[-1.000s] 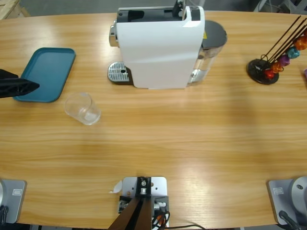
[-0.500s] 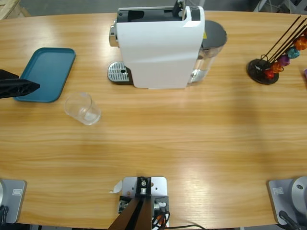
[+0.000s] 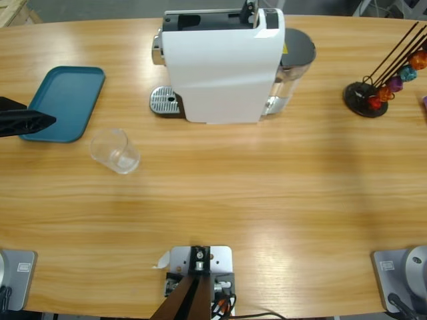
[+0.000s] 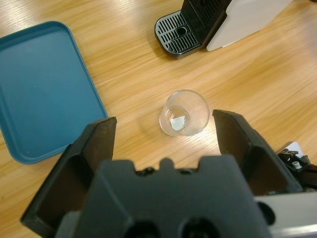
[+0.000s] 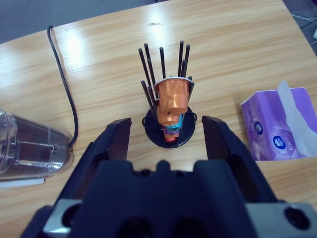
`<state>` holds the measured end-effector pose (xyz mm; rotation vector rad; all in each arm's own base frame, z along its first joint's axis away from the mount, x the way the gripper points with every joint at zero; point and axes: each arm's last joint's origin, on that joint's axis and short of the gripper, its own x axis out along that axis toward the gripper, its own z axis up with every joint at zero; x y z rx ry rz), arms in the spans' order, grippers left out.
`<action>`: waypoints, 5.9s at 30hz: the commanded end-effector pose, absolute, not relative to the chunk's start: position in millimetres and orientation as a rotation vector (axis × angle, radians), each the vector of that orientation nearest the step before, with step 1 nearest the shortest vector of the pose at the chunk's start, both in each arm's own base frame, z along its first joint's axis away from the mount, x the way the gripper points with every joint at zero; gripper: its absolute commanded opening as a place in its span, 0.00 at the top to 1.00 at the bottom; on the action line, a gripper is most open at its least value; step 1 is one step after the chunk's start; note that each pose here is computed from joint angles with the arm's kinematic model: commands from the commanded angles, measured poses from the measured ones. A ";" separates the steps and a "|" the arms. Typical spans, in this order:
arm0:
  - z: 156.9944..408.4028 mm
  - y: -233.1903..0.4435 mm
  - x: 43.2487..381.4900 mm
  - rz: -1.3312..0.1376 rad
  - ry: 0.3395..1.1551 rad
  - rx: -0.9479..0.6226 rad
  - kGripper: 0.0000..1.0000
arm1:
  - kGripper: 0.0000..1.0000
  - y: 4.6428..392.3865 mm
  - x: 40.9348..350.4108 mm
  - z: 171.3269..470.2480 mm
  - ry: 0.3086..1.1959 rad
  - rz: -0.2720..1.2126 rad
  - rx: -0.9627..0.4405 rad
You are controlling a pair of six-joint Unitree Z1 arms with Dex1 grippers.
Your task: Pour coffee
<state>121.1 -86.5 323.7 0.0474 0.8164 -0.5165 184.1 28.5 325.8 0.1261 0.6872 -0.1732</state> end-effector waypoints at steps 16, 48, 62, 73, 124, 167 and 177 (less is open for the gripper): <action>312.6 -85.7 119.5 -0.500 0.840 0.063 0.16 | 0.38 26.0 205.2 306.7 0.744 -0.215 0.113; 312.6 -85.3 118.9 -0.502 0.835 0.063 0.17 | 0.79 24.6 206.7 304.5 0.750 -0.241 0.090; 312.1 -85.2 118.8 -0.502 0.836 0.064 0.17 | 1.00 23.8 205.7 305.7 0.746 -0.250 0.081; 311.4 -85.7 119.4 -0.502 0.838 0.064 0.17 | 1.00 22.2 196.2 322.6 0.687 -0.230 0.082; 308.5 -87.8 119.6 -0.542 0.828 0.061 0.17 | 1.00 256.0 197.6 399.8 0.611 1.272 -0.654; 308.4 -86.8 116.9 -0.558 0.825 0.055 0.17 | 1.00 303.8 281.9 391.3 0.540 1.029 -0.836; 308.6 -86.7 116.7 -0.558 0.824 0.055 0.17 | 1.00 306.5 289.1 382.9 0.555 1.021 -0.838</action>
